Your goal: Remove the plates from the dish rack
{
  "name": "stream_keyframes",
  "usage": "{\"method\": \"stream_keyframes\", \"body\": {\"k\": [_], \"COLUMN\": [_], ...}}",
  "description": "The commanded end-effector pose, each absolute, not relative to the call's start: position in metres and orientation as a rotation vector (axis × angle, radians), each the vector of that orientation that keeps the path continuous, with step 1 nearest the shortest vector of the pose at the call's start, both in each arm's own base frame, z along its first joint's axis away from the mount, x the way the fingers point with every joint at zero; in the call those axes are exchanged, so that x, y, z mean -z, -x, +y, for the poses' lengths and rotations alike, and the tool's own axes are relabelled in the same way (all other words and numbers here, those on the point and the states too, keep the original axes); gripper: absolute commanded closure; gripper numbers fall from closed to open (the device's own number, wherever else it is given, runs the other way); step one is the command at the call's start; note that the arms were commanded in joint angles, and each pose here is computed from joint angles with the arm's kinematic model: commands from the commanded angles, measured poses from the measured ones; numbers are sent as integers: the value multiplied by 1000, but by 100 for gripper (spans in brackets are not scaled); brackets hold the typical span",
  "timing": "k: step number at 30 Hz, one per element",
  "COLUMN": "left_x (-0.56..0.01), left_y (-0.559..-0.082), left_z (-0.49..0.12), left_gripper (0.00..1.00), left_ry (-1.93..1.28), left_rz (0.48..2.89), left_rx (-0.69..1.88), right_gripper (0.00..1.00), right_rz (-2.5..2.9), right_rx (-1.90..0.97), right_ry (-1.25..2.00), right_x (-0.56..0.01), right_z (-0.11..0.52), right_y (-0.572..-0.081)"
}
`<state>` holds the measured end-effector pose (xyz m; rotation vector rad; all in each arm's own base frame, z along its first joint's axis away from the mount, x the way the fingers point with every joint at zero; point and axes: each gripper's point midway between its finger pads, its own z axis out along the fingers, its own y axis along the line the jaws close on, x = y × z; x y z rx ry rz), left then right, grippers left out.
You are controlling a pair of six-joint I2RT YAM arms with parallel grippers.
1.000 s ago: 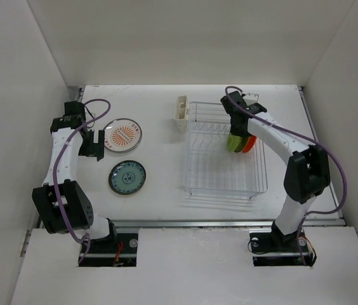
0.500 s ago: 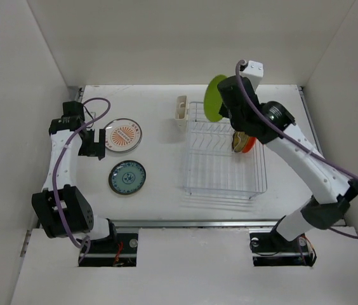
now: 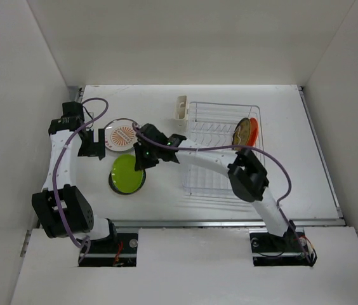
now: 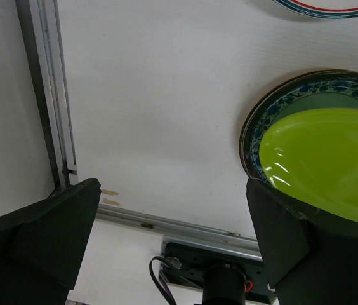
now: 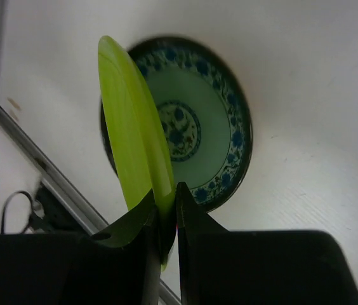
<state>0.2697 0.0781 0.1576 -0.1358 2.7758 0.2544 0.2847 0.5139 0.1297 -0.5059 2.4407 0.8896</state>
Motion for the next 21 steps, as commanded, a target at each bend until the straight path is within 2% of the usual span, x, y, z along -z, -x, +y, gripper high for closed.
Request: {"method": "stream_keyframes", "body": {"k": [1, 5, 8, 9, 10, 11, 13, 16, 21], "left_x": [-153, -153, -155, -158, -158, -158, -160, -160, -163], "left_y": [-259, -259, -259, -261, -261, -261, -263, -261, -263], "left_z": [79, 80, 80, 80, 80, 80, 79, 78, 79], "left_gripper": [0, 0, 0, 0, 0, 0, 0, 0, 0], "left_ry": [166, 139, 139, 140, 140, 140, 138, 137, 125], "left_rz": [2811, 2803, 2794, 2785, 2785, 2785, 2775, 2785, 2777], "left_rx": [-265, -271, -273, -274, -274, -274, -260, -259, -262], "right_gripper": [100, 99, 74, 57, 48, 41, 32, 27, 26], "right_rz": [2291, 2384, 2445, 2454, 2461, 2472, 2491, 2496, 2518], "right_rx": [-1183, -1187, -1151, -1133, -1091, -1064, -1007, -888, -740], "right_ry": [517, 500, 503, 495, 473, 463, 490, 548, 590], "right_x": [-195, -154, -129, -127, -123, -120, -118, -117, -110], "right_z": [551, 553, 549, 547, 543, 540, 536, 530, 519], "right_y": [-279, -274, -270, -271, -276, -277, -273, -269, -258]}}
